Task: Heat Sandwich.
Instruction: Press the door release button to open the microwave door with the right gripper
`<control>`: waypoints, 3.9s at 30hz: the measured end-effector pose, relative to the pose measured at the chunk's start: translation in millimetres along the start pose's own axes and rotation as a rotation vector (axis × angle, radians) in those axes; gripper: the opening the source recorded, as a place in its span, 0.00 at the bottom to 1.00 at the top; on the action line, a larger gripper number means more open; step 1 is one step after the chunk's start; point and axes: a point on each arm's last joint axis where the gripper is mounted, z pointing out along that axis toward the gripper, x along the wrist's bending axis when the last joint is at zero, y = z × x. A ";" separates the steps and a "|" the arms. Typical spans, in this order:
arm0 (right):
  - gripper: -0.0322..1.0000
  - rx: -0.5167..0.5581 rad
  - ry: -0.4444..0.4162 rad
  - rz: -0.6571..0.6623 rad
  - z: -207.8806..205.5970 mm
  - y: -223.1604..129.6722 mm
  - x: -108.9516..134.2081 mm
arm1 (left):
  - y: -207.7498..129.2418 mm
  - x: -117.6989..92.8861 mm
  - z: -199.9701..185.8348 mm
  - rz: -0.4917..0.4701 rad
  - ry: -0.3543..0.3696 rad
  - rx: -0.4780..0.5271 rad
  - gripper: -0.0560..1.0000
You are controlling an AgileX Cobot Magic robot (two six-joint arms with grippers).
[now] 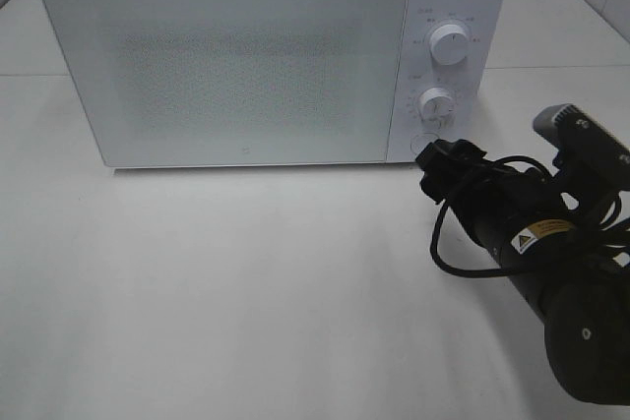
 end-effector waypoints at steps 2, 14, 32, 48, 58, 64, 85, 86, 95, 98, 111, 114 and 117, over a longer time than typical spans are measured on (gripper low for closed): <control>0.76 0.000 0.000 0.068 0.0 0.0 0.0 | 0.0 0.0 0.0 0.000 0.000 0.000 0.99; 0.76 0.008 0.007 0.681 0.0 -0.5 0.8 | 0.0 0.0 0.0 0.000 0.000 0.000 0.99; 0.12 0.040 0.028 0.922 -0.2 -2.1 3.8 | 0.0 0.0 0.0 0.000 0.000 0.000 0.99; 0.05 0.040 0.028 0.929 -0.2 -2.1 3.8 | 0.0 0.0 0.0 0.000 0.000 0.000 0.99; 0.05 0.090 -0.009 0.910 2.5 -4.5 0.5 | 0.0 0.0 0.0 0.000 0.000 0.000 0.99; 0.05 0.096 -0.031 0.880 12.0 3.0 -5.4 | 0.0 0.0 0.0 0.000 0.000 0.000 0.99; 0.05 0.105 -0.055 0.820 61.3 23.5 1.7 | 0.0 0.0 0.0 0.000 0.000 0.000 0.99; 0.05 0.109 -0.059 0.823 63.3 21.6 1.3 | 0.0 0.0 0.0 0.000 0.000 0.000 0.99; 0.05 0.126 -0.101 0.850 77.1 7.8 -4.0 | 0.0 0.0 0.0 0.000 0.000 0.000 0.99; 0.05 0.127 -0.105 0.849 83.3 4.2 -3.8 | 0.0 0.0 0.0 0.000 0.000 0.000 0.99; 0.05 0.099 -0.115 0.867 109.4 1.6 -8.0 | 0.0 0.0 0.0 0.000 0.000 0.000 0.99; 0.05 0.099 -0.114 0.872 112.2 0.7 -7.2 | 0.0 0.0 0.0 0.000 0.000 0.000 0.99; 0.05 0.099 -0.108 0.881 116.5 0.2 -4.8 | 0.0 0.0 0.0 0.000 0.000 0.000 0.99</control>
